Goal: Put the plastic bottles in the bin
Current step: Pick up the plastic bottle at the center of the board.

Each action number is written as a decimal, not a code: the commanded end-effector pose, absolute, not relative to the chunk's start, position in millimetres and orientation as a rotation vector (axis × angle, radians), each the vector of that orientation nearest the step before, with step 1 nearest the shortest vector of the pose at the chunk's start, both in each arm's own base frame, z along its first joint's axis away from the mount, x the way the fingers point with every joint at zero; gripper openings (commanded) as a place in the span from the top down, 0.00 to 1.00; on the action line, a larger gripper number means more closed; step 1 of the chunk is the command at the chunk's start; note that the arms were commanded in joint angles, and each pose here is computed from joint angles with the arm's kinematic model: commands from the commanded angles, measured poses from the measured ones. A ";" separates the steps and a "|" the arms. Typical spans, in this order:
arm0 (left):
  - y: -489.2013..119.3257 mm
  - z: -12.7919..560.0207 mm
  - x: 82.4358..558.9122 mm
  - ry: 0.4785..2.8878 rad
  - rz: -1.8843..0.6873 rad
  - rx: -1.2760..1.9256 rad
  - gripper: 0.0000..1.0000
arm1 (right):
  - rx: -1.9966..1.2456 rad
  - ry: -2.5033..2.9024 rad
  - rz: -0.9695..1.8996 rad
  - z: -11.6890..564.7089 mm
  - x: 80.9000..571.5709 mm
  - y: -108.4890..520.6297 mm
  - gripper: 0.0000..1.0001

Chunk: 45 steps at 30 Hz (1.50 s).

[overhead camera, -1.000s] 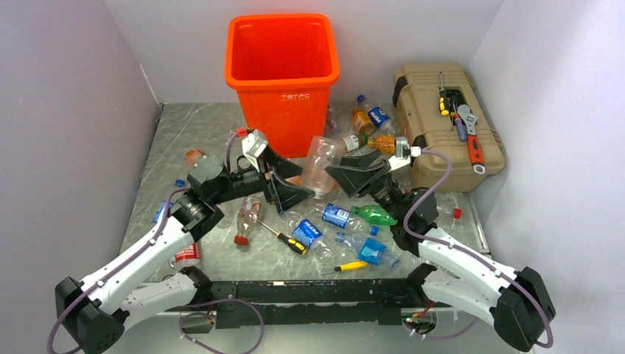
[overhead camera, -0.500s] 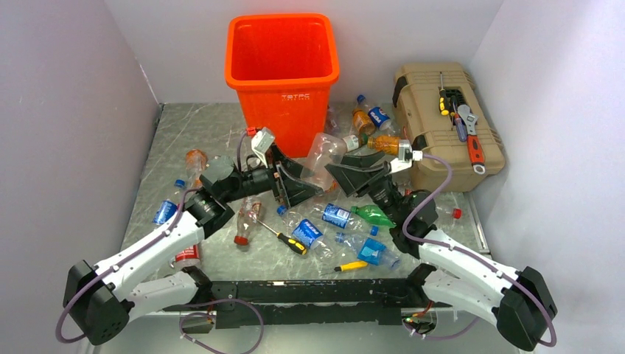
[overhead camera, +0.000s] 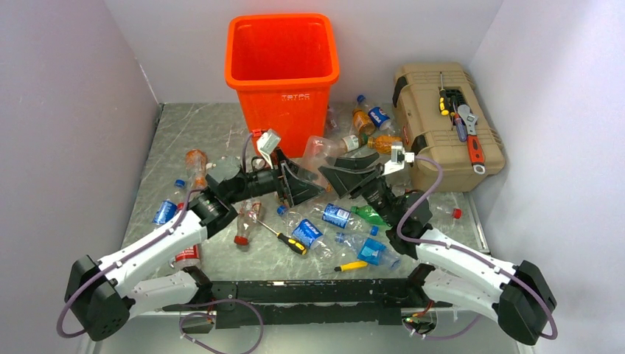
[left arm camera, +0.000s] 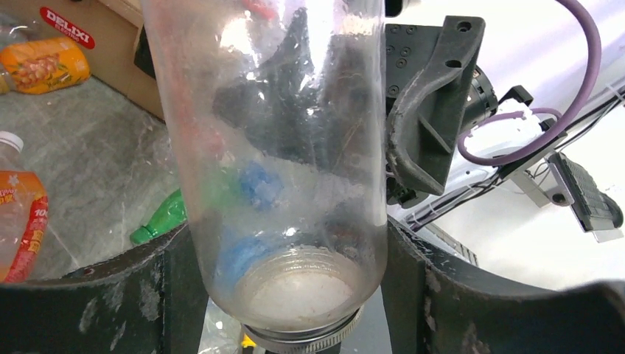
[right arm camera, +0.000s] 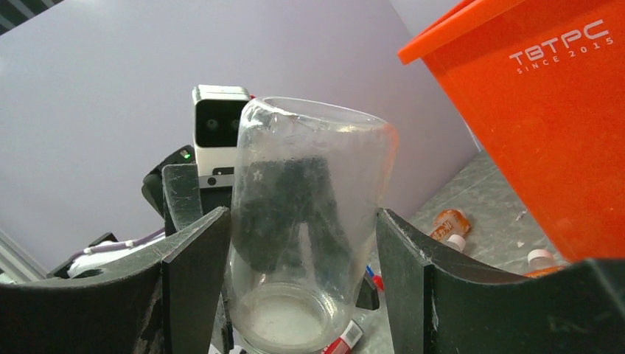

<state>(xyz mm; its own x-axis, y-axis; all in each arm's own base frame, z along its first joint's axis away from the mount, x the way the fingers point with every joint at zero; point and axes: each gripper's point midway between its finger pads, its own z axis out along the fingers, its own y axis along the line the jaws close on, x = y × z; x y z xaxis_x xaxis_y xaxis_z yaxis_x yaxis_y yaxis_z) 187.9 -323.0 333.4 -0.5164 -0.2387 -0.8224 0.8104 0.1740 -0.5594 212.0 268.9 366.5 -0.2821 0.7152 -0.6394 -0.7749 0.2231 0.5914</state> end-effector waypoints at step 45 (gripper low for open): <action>-259.6 315.2 206.1 0.234 0.623 1.985 1.00 | -0.777 2.058 1.252 307.0 140.4 285.8 0.00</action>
